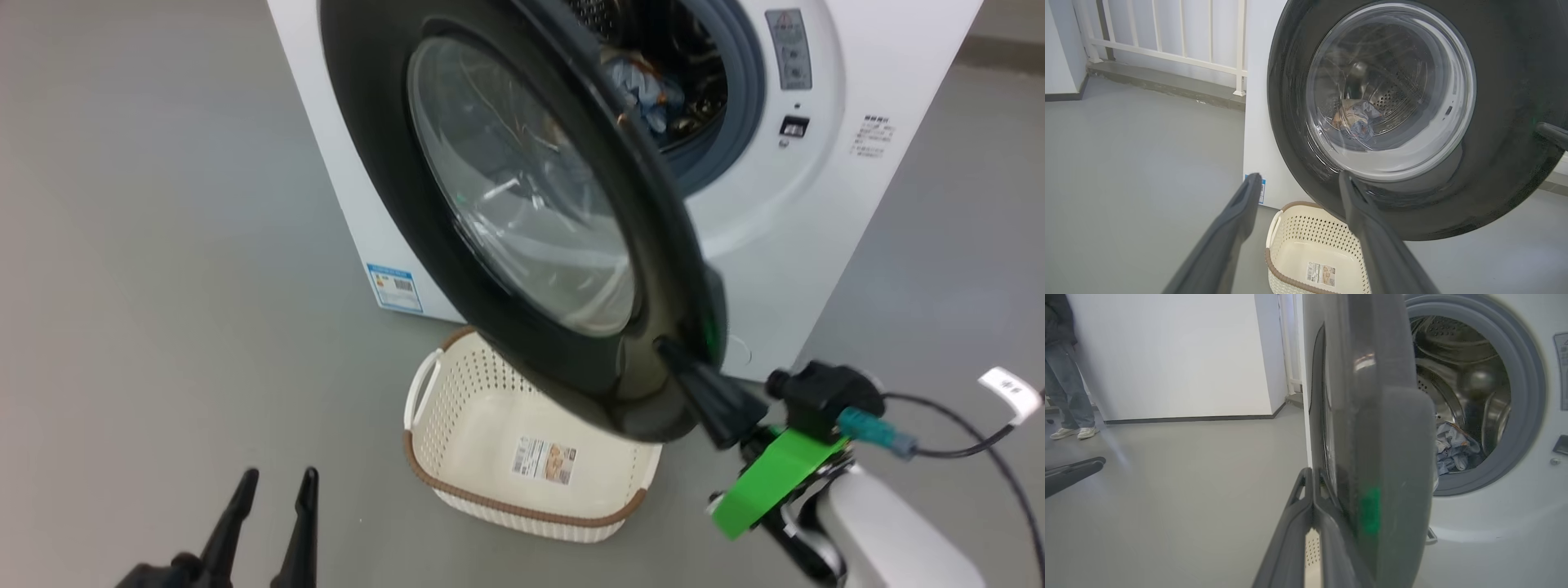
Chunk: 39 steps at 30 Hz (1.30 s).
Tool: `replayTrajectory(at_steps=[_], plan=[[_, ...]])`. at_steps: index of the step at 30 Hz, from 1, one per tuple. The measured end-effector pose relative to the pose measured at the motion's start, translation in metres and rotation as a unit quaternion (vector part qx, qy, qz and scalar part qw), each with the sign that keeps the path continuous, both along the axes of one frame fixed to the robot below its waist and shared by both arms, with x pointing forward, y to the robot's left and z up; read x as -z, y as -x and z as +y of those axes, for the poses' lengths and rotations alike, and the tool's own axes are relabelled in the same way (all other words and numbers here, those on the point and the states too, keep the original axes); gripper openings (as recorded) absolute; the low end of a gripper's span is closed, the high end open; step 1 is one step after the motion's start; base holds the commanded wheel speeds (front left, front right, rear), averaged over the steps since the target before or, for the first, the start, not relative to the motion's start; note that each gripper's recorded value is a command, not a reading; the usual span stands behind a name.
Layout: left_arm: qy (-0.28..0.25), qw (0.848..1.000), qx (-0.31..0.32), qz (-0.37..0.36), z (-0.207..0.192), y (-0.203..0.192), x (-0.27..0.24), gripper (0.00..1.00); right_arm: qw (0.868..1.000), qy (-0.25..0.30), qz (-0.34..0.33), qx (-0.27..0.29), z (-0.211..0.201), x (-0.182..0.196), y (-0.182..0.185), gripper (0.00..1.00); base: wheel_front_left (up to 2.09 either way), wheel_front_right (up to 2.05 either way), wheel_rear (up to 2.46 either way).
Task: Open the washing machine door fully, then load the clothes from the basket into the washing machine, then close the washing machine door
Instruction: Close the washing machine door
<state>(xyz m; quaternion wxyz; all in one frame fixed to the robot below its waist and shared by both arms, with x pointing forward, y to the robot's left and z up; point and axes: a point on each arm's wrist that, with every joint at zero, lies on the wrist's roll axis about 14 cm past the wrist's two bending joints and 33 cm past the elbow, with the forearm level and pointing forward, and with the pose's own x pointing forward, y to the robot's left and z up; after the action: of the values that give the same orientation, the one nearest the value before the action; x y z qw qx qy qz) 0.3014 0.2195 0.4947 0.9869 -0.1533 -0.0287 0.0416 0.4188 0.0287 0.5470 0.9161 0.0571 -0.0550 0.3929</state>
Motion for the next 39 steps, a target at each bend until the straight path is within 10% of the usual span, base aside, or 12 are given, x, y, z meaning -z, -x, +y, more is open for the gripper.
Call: replayTrajectory(at_steps=[39], plan=[[-0.009,0.999,0.01,0.05,0.002,-0.091,0.035,1.0,0.993,0.007,-0.037,0.111,-0.063,0.01,-0.196,0.0,0.0,0.0,0.0]])
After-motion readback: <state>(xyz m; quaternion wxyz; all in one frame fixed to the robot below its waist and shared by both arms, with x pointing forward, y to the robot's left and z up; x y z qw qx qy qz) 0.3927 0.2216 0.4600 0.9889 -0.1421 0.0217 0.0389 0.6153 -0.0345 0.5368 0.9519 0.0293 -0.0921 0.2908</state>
